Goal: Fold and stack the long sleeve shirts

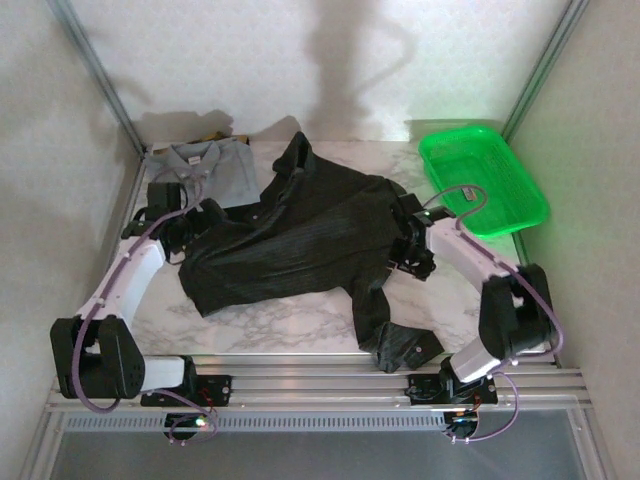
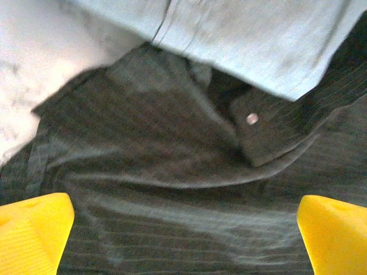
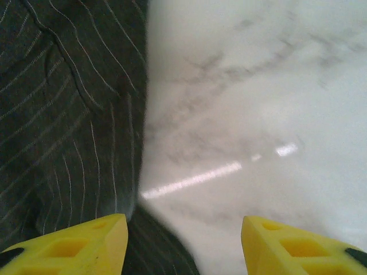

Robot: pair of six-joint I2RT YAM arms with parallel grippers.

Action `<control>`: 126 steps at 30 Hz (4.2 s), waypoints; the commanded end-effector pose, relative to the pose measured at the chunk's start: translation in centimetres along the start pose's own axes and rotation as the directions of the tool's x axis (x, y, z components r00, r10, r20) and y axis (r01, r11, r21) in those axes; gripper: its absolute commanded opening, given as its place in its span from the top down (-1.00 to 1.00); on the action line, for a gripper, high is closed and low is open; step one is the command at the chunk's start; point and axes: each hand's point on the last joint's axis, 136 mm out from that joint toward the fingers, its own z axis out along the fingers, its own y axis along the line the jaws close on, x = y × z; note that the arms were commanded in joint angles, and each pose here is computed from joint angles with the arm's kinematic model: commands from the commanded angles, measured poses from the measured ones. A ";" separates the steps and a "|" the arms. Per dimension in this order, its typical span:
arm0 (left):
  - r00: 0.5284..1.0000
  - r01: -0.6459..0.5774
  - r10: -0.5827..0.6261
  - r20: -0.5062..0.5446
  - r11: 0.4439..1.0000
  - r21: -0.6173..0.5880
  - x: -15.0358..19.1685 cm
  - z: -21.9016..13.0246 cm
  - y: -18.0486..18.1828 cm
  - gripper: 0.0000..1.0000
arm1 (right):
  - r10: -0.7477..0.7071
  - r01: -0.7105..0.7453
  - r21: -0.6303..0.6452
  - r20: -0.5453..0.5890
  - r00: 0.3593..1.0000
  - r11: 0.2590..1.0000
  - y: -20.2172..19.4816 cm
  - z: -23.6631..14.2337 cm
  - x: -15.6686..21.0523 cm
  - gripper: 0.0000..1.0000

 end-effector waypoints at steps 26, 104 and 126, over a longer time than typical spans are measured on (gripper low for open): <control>0.992 0.077 -0.106 -0.063 0.933 -0.352 3.5 10.7 9.2 -0.99 | 0.020 -0.019 -0.007 0.116 0.993 1.000 0.0 4.0 -12.6 0.45; 0.965 0.129 -0.185 -0.184 0.951 -0.280 17.8 -0.3 9.0 1.00 | -0.145 0.132 -0.108 -0.129 0.981 0.985 -1.4 3.6 5.5 0.03; 0.959 0.151 -0.204 -0.198 0.955 -0.255 19.0 -3.6 10.1 1.00 | -0.080 0.078 -0.020 -0.077 0.994 0.997 -4.0 -2.5 6.4 1.00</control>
